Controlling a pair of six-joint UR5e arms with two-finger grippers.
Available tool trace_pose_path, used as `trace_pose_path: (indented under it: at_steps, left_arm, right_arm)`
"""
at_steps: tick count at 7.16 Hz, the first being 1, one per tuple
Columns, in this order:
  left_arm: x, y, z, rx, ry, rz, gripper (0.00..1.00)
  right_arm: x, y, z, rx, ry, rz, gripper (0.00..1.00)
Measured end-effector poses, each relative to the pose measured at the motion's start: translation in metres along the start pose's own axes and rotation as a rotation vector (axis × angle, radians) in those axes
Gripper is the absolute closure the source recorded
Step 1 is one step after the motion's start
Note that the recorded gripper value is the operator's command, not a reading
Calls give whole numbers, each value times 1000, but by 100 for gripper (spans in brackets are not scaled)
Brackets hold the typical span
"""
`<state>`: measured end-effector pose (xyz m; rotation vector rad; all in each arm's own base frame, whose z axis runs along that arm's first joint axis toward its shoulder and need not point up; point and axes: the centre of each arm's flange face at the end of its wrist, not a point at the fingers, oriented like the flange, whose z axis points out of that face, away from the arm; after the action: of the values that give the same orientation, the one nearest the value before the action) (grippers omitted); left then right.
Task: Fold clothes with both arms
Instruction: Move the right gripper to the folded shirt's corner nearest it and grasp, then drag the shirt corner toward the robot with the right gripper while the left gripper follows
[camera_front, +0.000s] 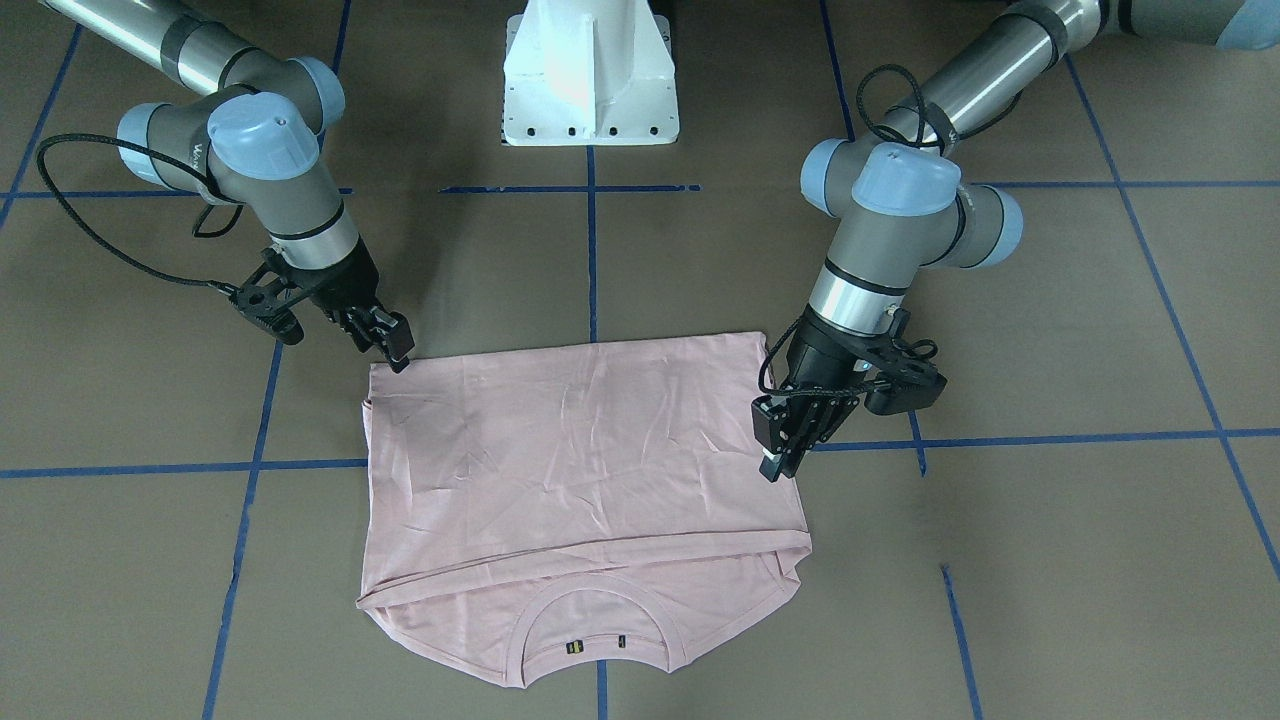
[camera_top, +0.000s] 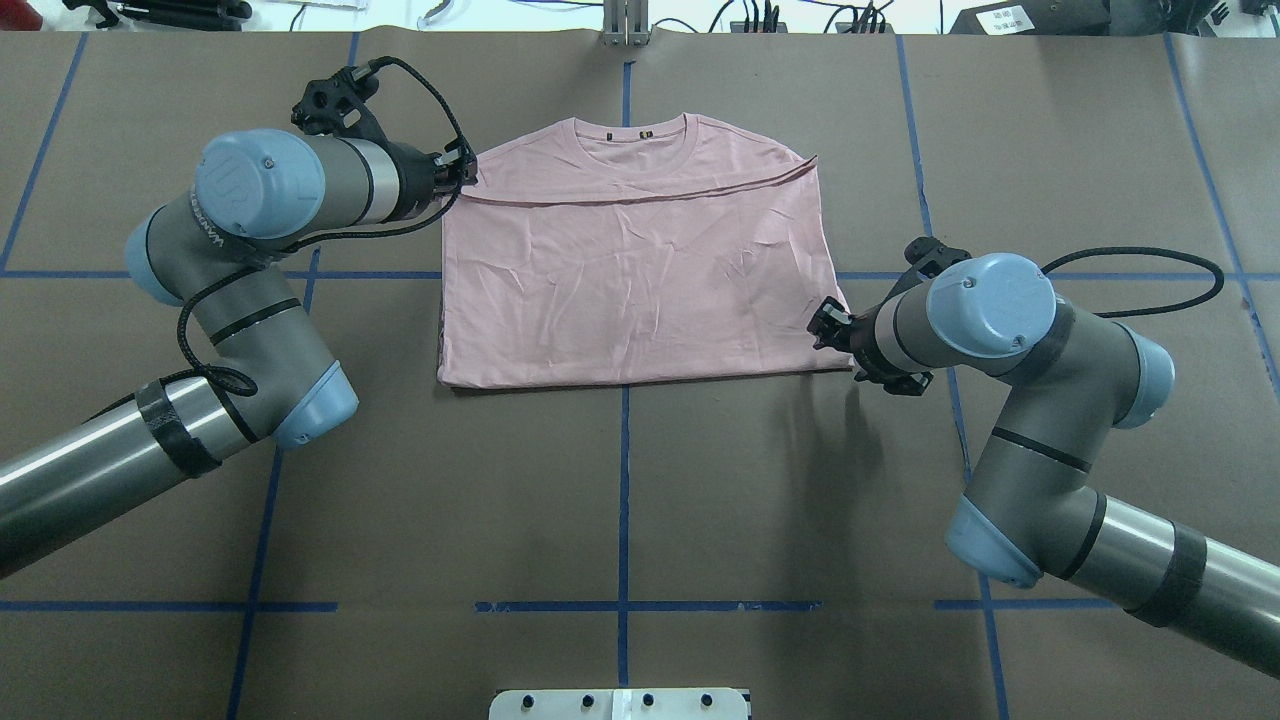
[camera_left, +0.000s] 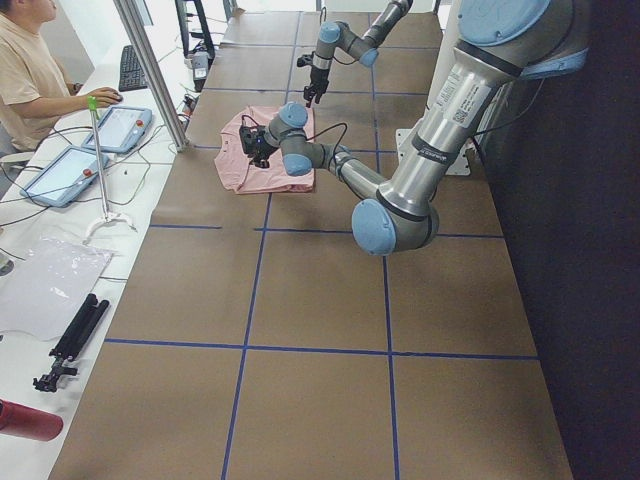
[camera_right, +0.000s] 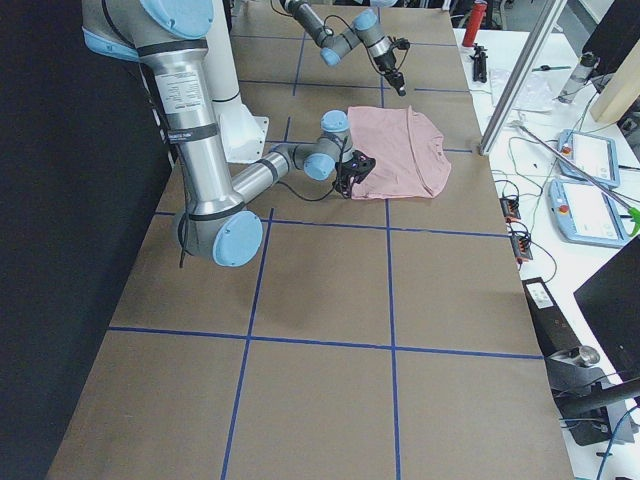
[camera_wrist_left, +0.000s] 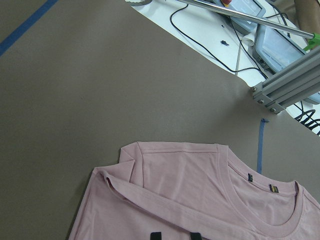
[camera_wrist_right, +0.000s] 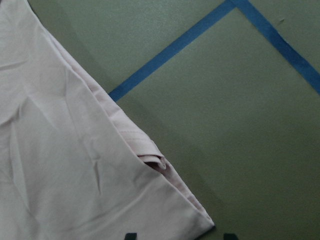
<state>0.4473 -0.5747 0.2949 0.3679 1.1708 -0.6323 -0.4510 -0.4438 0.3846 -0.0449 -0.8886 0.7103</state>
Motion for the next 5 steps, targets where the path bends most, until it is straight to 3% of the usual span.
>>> trace_pose_path:
  at_steps: [5]
  left_arm:
    - [1,1,0,-4,1,0,68]
  right_arm:
    - [3,-6,12,37,18,4,37]
